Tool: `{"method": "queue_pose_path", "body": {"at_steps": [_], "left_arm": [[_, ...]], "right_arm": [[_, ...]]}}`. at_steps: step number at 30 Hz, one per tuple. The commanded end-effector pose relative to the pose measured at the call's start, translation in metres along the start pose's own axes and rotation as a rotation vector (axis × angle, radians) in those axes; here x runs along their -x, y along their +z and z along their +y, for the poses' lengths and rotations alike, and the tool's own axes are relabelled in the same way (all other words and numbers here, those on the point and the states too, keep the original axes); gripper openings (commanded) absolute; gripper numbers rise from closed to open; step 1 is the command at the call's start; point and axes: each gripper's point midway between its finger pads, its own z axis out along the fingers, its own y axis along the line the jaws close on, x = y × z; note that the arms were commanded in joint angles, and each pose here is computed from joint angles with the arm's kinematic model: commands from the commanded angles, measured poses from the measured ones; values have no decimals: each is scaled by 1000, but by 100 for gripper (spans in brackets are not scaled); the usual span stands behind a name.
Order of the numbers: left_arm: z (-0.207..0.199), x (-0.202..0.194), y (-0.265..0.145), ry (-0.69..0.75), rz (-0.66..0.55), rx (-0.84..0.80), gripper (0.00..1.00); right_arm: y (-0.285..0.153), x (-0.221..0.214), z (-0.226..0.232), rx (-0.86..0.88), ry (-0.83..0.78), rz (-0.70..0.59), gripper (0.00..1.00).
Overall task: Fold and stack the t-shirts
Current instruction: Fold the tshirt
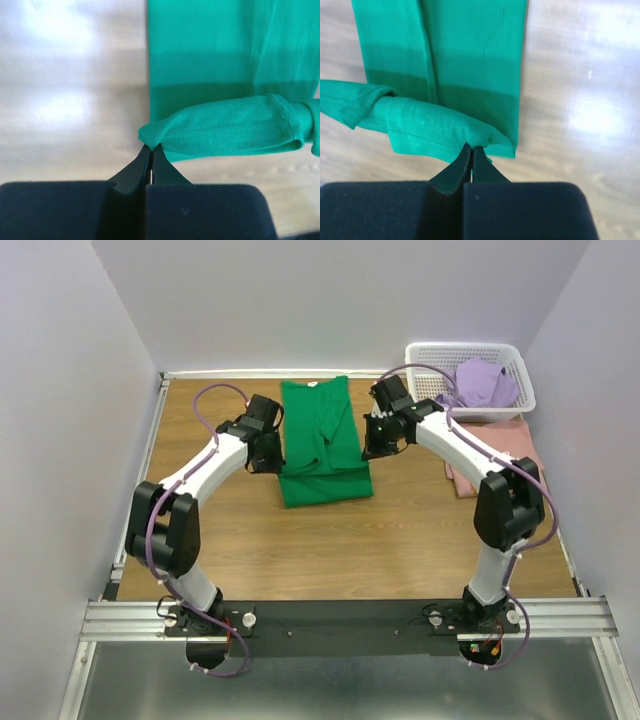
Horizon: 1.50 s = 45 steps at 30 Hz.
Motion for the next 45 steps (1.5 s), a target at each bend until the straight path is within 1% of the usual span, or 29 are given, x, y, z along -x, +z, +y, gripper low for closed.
{"method": "queue_pose_path", "body": {"at_steps": [1,7,9,10,15,20,26,30,37,39,40,41,43,44,45], "left_arm": [[14,40,13,55,-92,60,0],[11,71,32,119,-162,75,0],[11,74,37,131,-167,77,0],[10,75,43,134,-167,76,0],[8,78,52,151,-182,59,0],[9,76,60,155,-176,59,0],[26,61,79,122,-132,126,0],[31,54,89,102,-116,132,0],[33,54,95,70,-117,144,0],[33,55,93,58,-123,143,5],[33,54,92,55,-124,144,8],[33,56,87,48,-136,144,16],[31,59,79,27,-156,141,28],[28,65,69,19,-183,131,40],[27,68,63,12,-198,123,43]], "right_arm": [[17,19,-19,-92,-60,-14,0],[42,27,-28,-124,-97,-10,1],[47,29,-28,-123,-105,-12,1],[50,31,-35,-156,-103,-20,1],[48,31,-40,-172,-94,-23,0],[48,31,-49,-204,-92,-35,1],[63,31,-53,-208,-89,-27,1],[75,30,-58,-222,-93,-27,1],[86,31,-61,-233,-99,-29,1],[86,34,-62,-237,-102,-38,1],[86,36,-61,-236,-105,-40,4],[85,36,-61,-237,-108,-42,6],[78,43,-57,-226,-121,-64,13],[74,45,-54,-214,-126,-71,17],[71,48,-52,-206,-131,-77,22]]}}
